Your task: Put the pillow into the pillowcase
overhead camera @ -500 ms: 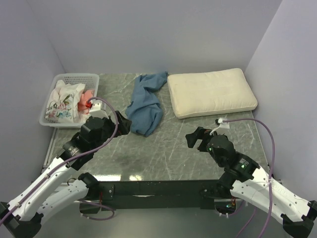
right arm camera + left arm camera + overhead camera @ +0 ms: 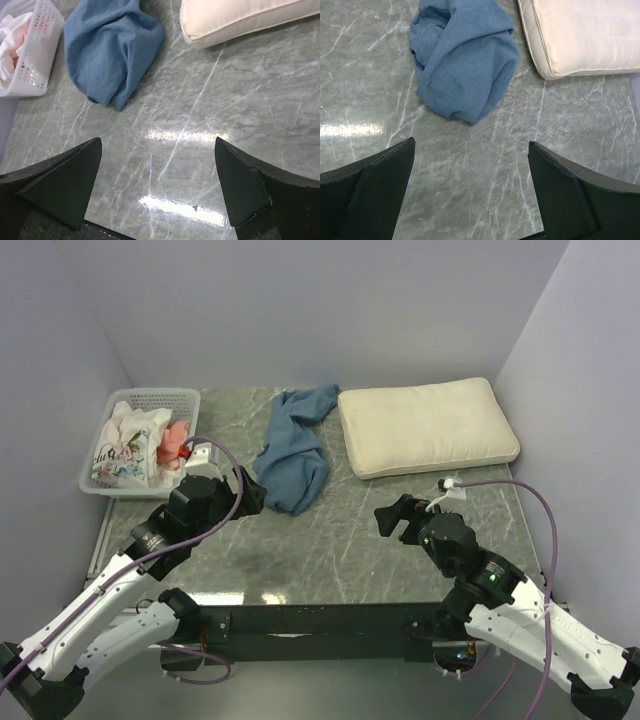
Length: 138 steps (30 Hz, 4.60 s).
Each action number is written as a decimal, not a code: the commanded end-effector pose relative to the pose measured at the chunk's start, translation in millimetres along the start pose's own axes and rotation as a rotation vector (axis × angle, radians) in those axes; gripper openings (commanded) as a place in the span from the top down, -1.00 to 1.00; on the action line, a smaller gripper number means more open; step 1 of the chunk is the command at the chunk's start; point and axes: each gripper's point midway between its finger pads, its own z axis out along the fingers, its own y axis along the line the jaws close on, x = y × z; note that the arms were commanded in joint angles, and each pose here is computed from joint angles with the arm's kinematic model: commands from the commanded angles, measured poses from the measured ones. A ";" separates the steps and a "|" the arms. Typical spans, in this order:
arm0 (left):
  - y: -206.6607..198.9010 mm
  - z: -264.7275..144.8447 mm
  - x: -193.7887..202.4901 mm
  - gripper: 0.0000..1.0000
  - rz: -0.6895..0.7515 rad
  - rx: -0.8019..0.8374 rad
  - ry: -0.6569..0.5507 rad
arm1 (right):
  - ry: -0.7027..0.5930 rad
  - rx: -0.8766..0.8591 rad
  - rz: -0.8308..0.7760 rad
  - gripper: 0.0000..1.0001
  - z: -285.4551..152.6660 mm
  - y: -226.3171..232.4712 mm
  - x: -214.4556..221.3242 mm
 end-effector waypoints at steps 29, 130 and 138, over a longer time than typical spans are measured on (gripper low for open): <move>52.2 173.8 41.9 -0.07 -0.239 -0.210 0.074 | 0.252 -0.084 0.065 -0.37 219.0 102.2 77.6; 87.9 23.2 7.3 -0.72 -0.528 -0.253 -0.177 | 0.311 0.162 -0.094 1.00 134.3 3.9 62.7; 80.9 43.3 67.9 -0.52 -0.521 -0.233 0.035 | 0.244 0.211 -0.098 1.00 138.8 -4.3 2.6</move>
